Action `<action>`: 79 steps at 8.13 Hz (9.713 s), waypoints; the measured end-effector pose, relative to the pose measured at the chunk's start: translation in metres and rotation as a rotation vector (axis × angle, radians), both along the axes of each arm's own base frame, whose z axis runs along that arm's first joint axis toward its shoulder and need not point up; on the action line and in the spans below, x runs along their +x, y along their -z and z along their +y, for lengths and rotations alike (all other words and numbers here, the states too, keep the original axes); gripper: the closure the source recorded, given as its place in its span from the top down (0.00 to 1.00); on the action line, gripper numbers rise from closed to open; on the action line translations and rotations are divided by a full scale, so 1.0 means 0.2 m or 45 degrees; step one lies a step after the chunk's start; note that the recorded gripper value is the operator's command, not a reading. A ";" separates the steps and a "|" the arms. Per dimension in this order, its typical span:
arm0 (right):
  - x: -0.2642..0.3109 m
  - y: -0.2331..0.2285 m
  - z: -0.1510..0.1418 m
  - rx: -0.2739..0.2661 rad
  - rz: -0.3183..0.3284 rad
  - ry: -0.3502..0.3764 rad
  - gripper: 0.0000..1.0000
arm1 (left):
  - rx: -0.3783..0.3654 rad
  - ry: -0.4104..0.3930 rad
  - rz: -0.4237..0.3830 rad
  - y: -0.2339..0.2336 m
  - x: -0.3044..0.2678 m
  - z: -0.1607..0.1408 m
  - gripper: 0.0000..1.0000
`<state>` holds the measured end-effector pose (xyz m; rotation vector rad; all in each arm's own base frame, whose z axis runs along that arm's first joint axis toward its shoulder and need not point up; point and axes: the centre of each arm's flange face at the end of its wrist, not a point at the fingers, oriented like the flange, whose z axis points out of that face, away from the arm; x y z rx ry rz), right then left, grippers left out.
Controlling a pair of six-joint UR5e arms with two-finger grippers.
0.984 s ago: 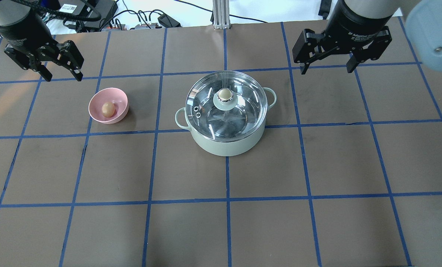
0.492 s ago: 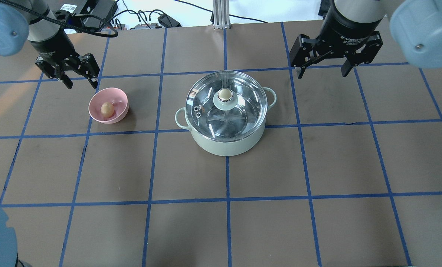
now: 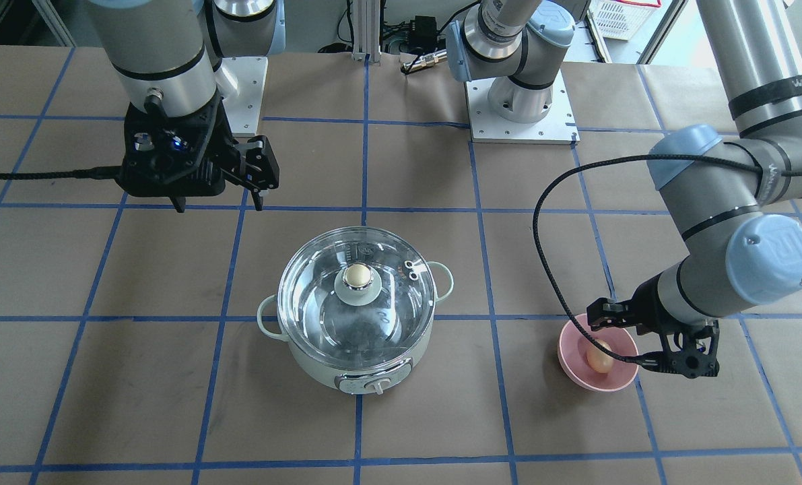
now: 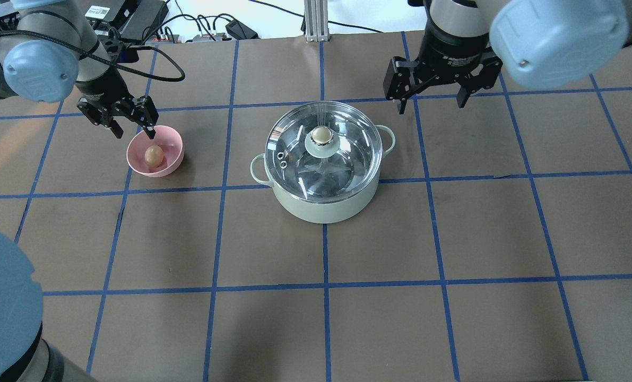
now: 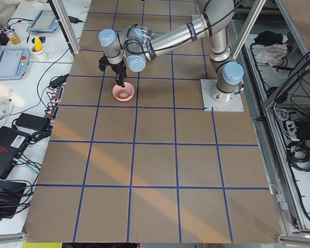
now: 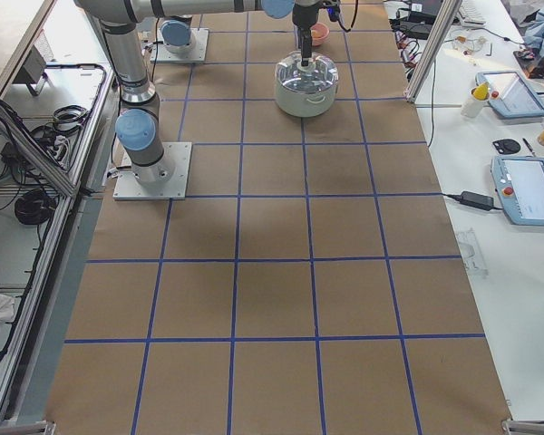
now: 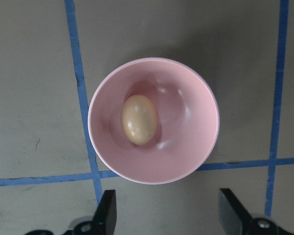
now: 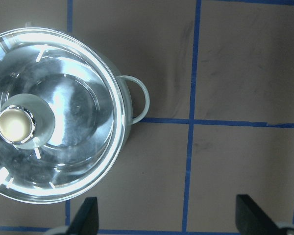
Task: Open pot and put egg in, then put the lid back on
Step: 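Grasp the egg with the left gripper while the right gripper grasps the lid knob, then lift the glass lid off with the right gripper while the left lifts the egg, then carry the egg over the open pot with the left gripper and release it, then carry the lid back over the pot with the right gripper while the left withdraws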
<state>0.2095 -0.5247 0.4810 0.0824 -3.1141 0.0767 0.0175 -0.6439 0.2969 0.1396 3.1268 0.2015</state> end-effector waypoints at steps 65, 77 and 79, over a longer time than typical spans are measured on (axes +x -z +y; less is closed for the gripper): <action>-0.85 -0.15 -0.01 0.157 -0.059 0.046 0.15 | -0.140 -0.128 0.010 -0.42 -1.17 0.13 1.00; 0.56 0.24 -0.11 -0.019 -0.176 0.178 0.15 | -0.188 -0.221 -0.045 -1.00 -0.57 0.31 1.00; 0.62 0.38 -0.17 0.010 -0.209 0.221 0.15 | -0.188 -0.227 -0.061 -1.01 -0.54 0.32 1.00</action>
